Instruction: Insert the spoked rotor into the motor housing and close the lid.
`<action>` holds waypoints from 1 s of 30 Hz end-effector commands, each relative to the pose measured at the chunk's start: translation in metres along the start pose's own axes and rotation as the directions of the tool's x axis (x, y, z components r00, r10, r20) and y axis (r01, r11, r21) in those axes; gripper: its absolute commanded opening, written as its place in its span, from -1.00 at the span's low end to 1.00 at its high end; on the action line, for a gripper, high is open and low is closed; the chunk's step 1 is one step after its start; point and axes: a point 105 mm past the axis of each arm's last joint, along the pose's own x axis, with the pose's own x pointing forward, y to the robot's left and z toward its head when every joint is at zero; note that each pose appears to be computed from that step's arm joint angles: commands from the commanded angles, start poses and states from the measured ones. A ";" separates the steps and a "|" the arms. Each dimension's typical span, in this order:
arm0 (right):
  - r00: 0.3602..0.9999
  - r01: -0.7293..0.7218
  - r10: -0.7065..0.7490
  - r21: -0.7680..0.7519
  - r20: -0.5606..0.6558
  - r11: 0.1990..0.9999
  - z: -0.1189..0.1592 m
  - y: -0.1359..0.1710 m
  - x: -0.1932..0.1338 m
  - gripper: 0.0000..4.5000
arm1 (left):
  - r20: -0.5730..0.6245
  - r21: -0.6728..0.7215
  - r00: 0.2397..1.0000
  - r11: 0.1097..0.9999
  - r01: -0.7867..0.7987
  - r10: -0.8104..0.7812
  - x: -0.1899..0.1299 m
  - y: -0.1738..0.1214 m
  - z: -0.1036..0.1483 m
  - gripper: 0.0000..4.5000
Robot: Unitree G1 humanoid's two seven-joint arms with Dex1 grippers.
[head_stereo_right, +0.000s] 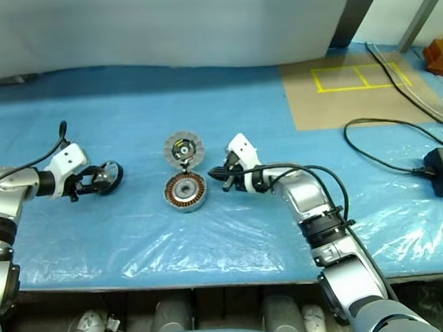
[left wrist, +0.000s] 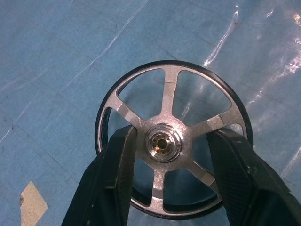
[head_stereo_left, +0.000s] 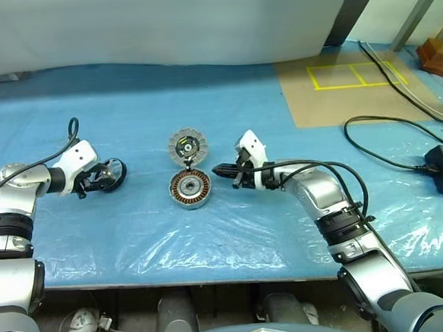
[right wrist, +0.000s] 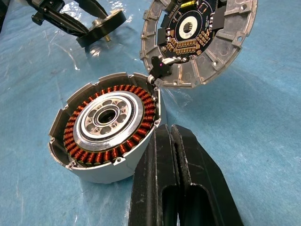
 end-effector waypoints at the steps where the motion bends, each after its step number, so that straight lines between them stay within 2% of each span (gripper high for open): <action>1: 1.000 -0.016 0.017 -0.035 0.024 0.999 0.010 0.002 0.001 -1.00 | -0.038 -0.024 0.999 1.000 0.017 -0.018 0.001 -0.007 -0.014 0.06; 4: 1.000 -0.017 0.018 -0.038 0.024 0.999 0.010 0.002 0.002 -1.00 | -0.032 -0.023 0.999 0.999 0.041 -0.041 0.001 -0.012 -0.016 0.06; 9: 1.000 -0.014 0.015 -0.041 0.025 0.999 0.010 0.000 0.002 -1.00 | -0.015 -0.035 1.000 0.999 0.027 -0.027 -0.001 -0.012 -0.017 -0.30; 22: 1.000 -0.014 0.015 -0.045 0.024 0.999 0.011 0.000 0.004 -1.00 | 0.016 -0.062 0.998 0.996 0.063 -0.062 -0.001 -0.025 -0.019 -0.39; 30: 0.999 -0.010 0.012 -0.029 0.048 1.000 0.016 -0.001 0.002 -1.00 | 0.127 -0.017 0.991 0.999 0.037 -0.034 -0.004 -0.029 0.009 -0.39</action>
